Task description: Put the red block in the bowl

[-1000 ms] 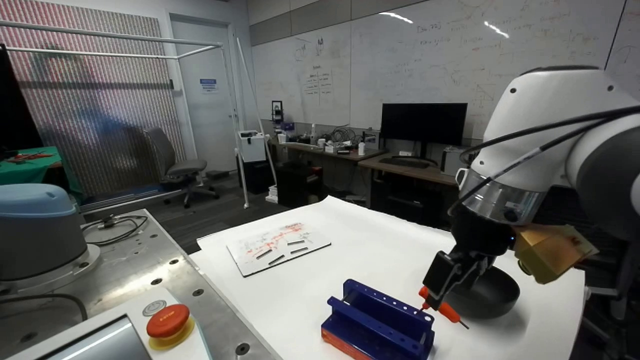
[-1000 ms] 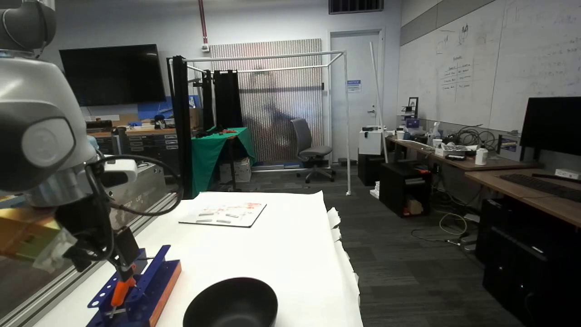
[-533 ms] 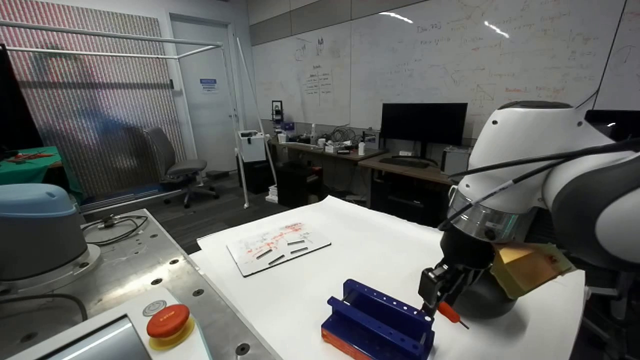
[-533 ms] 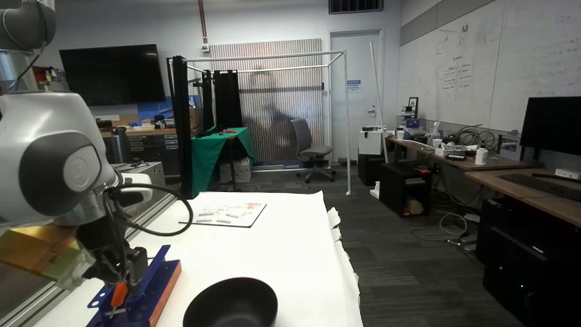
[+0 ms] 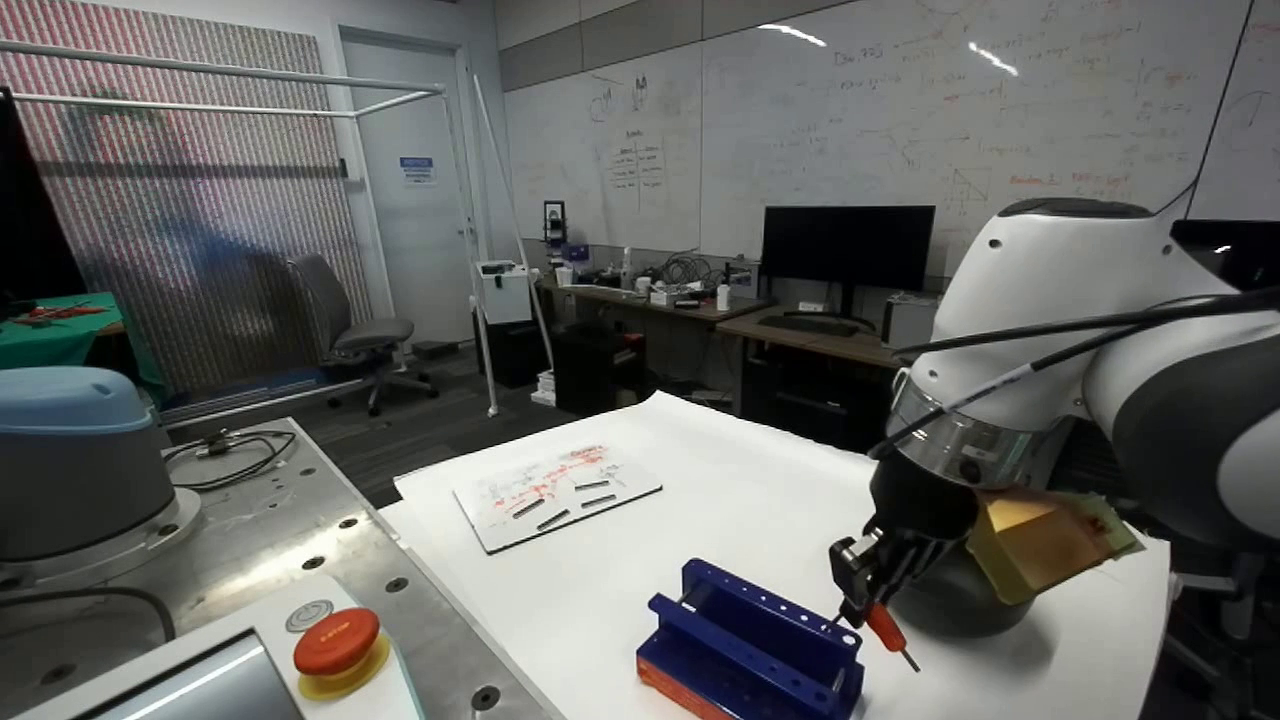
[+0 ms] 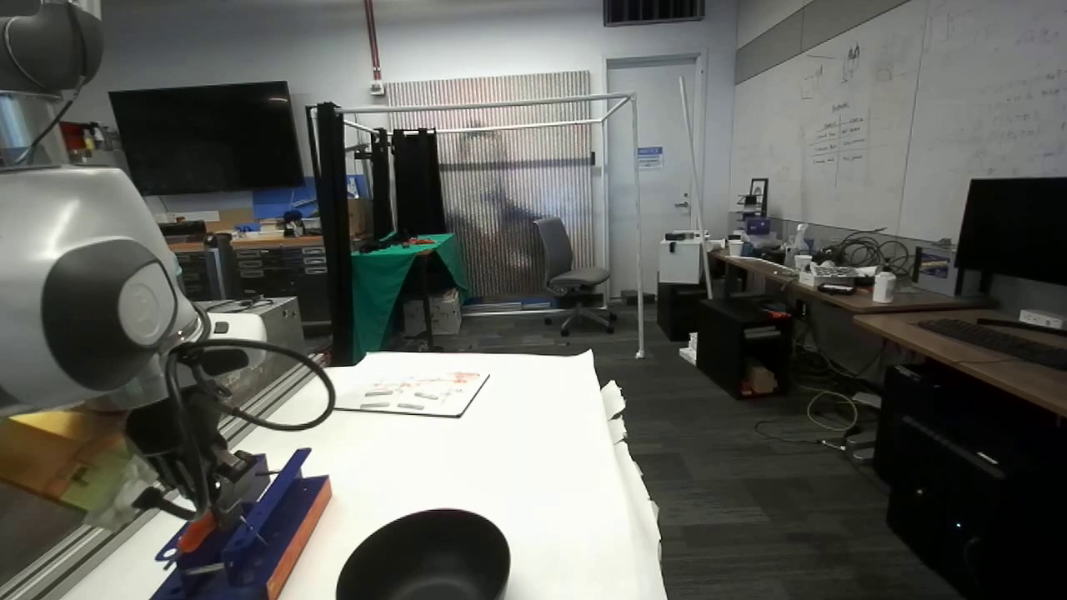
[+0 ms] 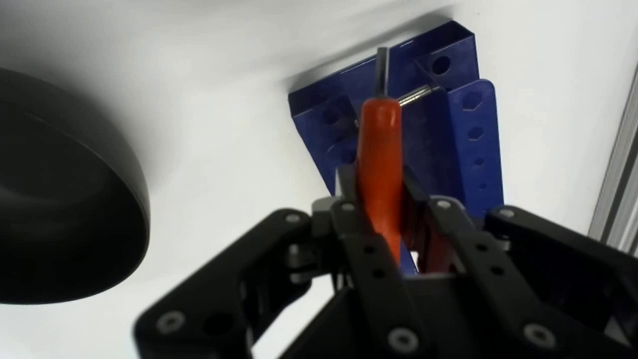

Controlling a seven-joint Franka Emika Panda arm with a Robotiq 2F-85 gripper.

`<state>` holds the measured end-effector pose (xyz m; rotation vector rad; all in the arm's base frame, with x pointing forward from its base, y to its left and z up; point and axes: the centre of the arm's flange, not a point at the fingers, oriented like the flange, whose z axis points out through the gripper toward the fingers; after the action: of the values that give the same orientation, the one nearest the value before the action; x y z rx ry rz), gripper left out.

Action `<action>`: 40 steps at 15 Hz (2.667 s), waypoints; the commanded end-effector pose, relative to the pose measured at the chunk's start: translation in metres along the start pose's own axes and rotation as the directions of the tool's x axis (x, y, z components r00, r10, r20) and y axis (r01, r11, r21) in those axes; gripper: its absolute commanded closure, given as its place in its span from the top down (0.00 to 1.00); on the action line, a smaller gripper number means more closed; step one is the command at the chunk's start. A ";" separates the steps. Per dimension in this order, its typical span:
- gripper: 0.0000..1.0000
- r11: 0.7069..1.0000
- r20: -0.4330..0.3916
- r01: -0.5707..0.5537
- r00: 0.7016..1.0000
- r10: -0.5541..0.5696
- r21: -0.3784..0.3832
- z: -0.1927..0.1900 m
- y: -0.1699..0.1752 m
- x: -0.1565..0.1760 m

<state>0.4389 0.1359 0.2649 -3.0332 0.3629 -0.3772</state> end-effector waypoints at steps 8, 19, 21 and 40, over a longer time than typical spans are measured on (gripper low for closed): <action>0.14 0.993 -0.221 -0.066 0.972 0.086 0.097 -0.118 0.003 -0.028; 0.15 0.840 -0.155 -0.390 0.921 0.358 -0.378 -0.107 0.055 0.058; 0.15 0.821 -0.049 -0.358 0.925 0.377 -0.445 -0.075 0.060 0.071; 1.00 0.903 0.608 -0.263 0.670 0.425 -0.341 -0.008 0.048 0.144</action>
<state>0.5502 0.0515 0.2749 -3.0121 1.0626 0.8386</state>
